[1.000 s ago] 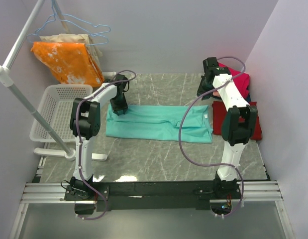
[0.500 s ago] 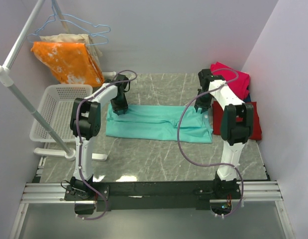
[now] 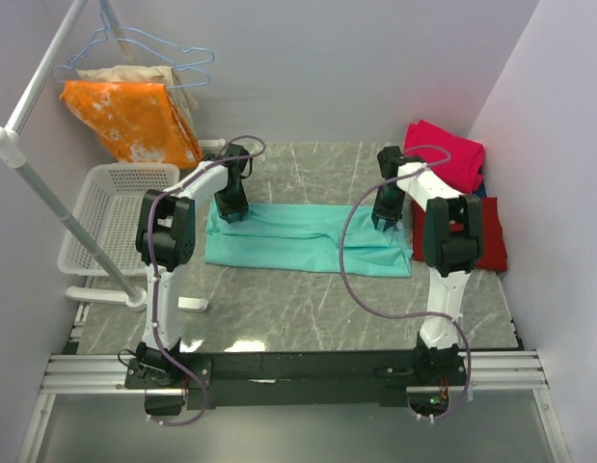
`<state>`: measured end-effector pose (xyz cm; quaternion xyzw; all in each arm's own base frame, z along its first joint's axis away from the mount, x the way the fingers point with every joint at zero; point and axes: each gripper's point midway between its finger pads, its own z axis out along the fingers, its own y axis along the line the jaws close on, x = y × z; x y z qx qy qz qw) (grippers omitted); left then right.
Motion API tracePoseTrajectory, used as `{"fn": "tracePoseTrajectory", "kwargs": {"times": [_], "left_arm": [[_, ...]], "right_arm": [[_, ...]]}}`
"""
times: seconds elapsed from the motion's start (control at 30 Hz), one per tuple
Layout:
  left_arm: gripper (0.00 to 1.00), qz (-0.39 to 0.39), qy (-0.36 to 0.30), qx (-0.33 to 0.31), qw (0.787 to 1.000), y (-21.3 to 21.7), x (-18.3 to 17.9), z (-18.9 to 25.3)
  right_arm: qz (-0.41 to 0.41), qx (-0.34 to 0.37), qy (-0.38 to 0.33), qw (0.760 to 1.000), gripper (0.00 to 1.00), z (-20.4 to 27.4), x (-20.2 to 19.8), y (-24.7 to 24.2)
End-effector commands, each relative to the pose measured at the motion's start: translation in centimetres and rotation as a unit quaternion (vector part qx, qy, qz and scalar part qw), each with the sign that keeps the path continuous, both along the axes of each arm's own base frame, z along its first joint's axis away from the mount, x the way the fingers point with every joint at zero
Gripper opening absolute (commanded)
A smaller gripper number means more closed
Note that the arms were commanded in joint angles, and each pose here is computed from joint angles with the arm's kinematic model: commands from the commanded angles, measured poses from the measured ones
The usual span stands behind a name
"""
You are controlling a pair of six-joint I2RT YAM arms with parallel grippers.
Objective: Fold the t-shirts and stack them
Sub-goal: Fold the tshirt
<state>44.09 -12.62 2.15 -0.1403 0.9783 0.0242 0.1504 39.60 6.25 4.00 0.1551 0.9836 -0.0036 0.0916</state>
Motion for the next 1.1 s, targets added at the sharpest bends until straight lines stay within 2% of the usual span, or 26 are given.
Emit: {"fn": "tracePoseTrajectory", "kwargs": {"times": [0.0,0.2,0.3,0.33,0.77,1.07], "left_arm": [[0.44,-0.009,-0.013,0.005,1.000,0.1,0.1,0.7],[0.44,-0.008,-0.012,0.007,1.000,0.1,0.1,0.6],[0.43,-0.009,-0.011,0.007,1.000,0.0,0.2,0.5],[0.44,-0.008,-0.012,0.006,1.000,0.1,0.2,0.6],[0.44,-0.001,-0.008,0.012,1.000,0.2,0.1,0.3],[0.44,0.006,-0.006,0.014,1.000,0.3,0.0,0.2]], "right_arm": [[0.006,-0.005,-0.008,1.000,0.34,-0.4,1.2,0.2],[0.009,-0.002,-0.003,1.000,0.31,-0.7,0.6,0.3],[0.010,-0.001,-0.002,1.000,0.10,-0.7,0.5,0.4],[0.010,-0.001,-0.002,1.000,0.00,-0.5,0.4,0.4],[0.023,-0.018,-0.044,0.999,0.00,5.1,-0.4,0.8],[0.053,-0.006,-0.020,0.998,0.00,5.3,-4.7,2.7]]}}
